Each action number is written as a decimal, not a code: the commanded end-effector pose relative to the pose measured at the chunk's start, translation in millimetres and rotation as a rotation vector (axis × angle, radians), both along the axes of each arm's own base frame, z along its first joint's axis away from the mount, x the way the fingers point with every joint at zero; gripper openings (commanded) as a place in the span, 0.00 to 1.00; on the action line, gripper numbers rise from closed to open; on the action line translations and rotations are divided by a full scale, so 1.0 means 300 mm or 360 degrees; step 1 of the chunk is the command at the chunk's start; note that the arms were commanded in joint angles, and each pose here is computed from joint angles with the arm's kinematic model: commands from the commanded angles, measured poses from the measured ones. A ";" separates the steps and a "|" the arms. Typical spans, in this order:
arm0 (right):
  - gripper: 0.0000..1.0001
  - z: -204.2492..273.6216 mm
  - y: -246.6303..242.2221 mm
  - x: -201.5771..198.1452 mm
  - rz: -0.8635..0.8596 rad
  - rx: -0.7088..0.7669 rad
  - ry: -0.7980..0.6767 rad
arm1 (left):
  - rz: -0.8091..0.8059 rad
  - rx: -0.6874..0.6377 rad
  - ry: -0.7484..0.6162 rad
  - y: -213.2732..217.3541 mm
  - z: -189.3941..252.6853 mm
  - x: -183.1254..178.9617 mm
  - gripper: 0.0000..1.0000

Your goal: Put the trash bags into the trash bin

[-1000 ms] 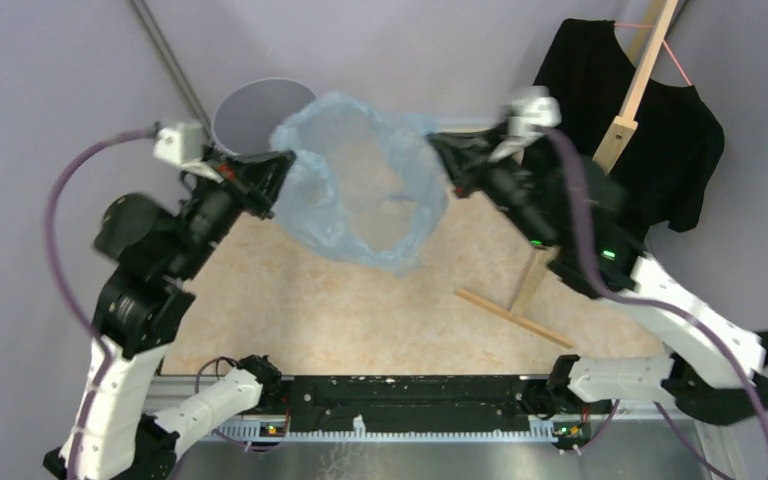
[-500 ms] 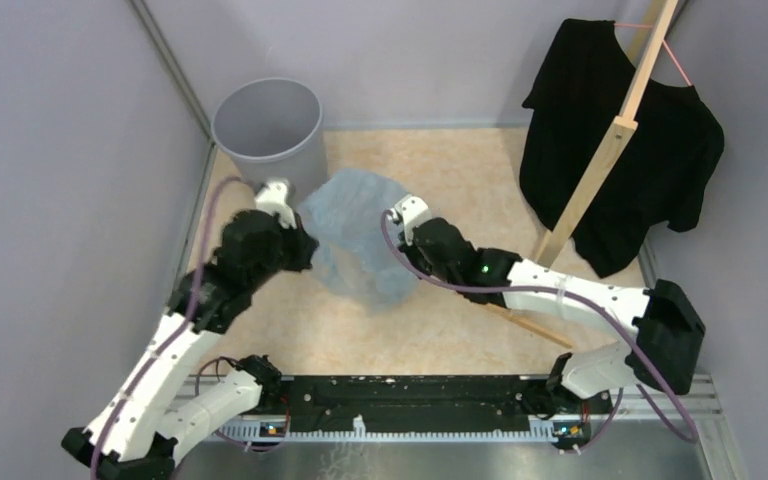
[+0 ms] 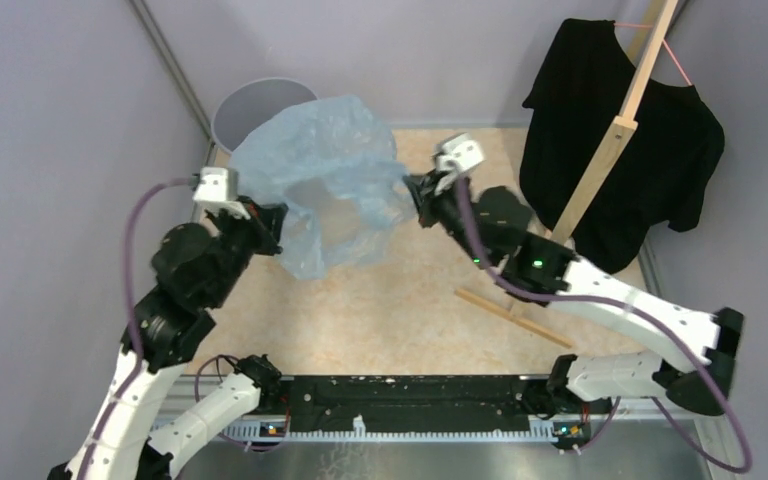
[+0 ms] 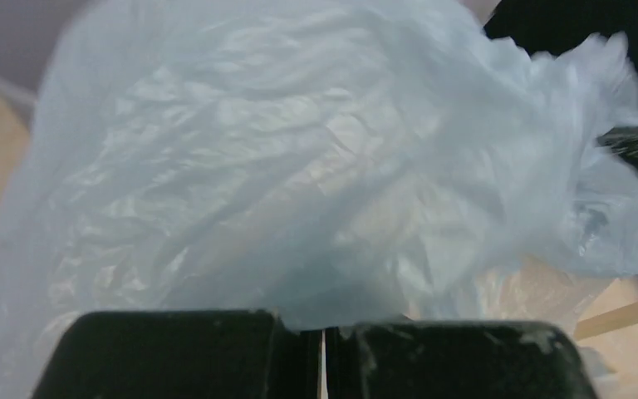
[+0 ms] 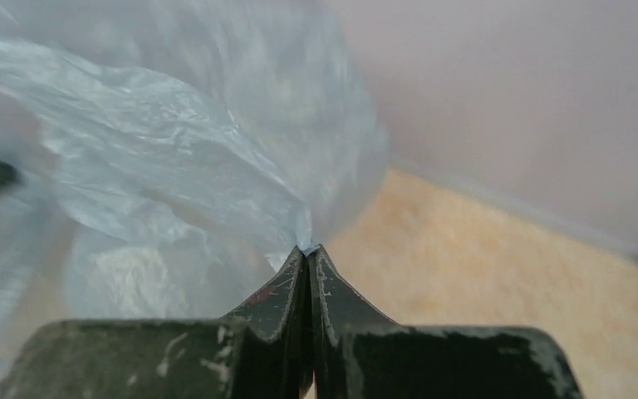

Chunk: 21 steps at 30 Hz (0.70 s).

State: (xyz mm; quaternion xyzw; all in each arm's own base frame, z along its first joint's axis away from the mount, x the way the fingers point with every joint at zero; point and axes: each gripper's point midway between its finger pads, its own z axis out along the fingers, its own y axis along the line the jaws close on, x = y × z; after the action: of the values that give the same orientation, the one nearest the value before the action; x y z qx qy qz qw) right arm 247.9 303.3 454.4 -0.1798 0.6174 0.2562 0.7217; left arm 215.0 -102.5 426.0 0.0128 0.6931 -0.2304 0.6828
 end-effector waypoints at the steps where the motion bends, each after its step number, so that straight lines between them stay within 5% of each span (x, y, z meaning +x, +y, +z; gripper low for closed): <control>1: 0.00 -0.503 0.012 0.135 -0.0114 -0.0312 0.0456 | 0.0272 0.0228 0.0154 0.126 -0.112 -0.001 0.00; 5: 0.00 -0.277 0.026 0.143 -0.0077 -0.0272 0.0291 | 0.0257 0.0105 -0.0020 0.153 0.073 -0.061 0.00; 11: 0.00 0.067 0.255 0.001 0.0607 0.0028 -0.0090 | -0.0113 -0.0057 -0.0166 -0.006 0.186 -0.070 0.00; 21: 0.00 -0.368 0.413 -0.069 0.1011 0.0059 0.0062 | -0.0249 0.0102 0.0376 -0.151 -0.136 0.057 0.00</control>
State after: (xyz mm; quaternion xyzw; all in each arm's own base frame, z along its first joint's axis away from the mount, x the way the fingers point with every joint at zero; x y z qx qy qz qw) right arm 240.5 404.3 390.8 -0.3099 0.5415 0.4396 0.6461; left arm 221.4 -128.7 429.0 0.0498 0.7228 -0.2567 0.6396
